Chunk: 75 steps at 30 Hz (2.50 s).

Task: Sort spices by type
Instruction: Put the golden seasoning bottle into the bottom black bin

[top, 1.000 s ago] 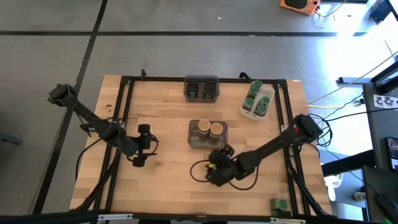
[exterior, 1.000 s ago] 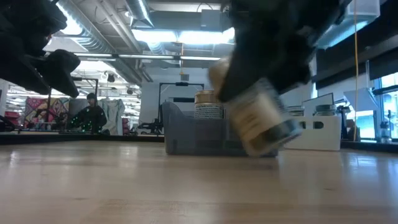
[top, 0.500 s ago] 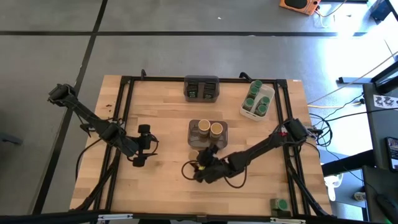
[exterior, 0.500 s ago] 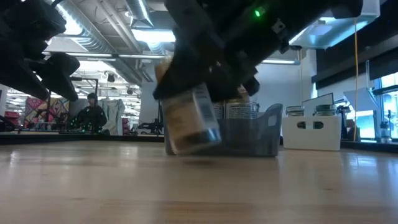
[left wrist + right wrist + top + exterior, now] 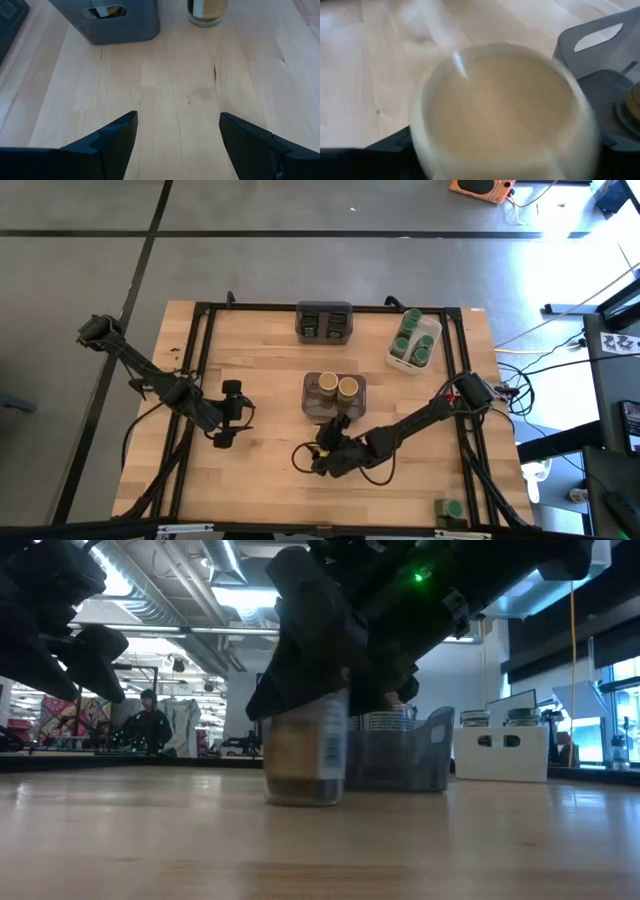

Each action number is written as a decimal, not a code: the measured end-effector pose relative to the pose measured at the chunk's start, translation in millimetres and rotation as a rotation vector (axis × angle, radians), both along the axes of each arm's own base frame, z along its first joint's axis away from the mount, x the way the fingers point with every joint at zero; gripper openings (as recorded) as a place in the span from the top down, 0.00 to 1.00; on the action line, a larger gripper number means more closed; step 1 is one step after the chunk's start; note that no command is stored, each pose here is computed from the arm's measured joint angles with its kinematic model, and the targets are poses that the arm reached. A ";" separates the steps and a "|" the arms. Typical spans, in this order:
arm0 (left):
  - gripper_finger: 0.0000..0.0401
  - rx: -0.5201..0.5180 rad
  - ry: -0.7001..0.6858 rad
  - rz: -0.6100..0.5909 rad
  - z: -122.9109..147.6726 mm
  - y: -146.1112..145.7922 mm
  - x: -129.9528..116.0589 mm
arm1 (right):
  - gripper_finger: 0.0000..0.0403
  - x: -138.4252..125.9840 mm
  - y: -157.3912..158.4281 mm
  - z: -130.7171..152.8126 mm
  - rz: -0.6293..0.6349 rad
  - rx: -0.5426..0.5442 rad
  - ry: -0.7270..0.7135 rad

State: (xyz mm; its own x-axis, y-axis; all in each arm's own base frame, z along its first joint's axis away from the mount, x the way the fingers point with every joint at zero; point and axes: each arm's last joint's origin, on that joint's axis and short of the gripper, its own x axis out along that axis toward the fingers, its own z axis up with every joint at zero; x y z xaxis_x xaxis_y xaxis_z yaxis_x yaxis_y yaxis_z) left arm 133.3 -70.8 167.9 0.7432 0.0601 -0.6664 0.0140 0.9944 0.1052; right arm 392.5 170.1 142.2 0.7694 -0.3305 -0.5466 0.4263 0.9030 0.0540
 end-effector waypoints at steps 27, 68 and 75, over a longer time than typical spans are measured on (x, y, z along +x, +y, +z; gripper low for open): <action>0.31 -0.004 0.003 0.006 -0.3 0.2 -0.3 | 0.11 3.5 -40.7 83.9 0.116 0.165 0.100; 0.31 0.000 0.012 0.009 -1.1 0.7 -0.9 | 0.11 26.5 -46.5 120.2 0.165 0.204 0.448; 0.31 -0.002 0.024 0.019 -2.0 1.3 -1.9 | 0.11 25.7 -45.5 118.0 0.184 0.230 0.472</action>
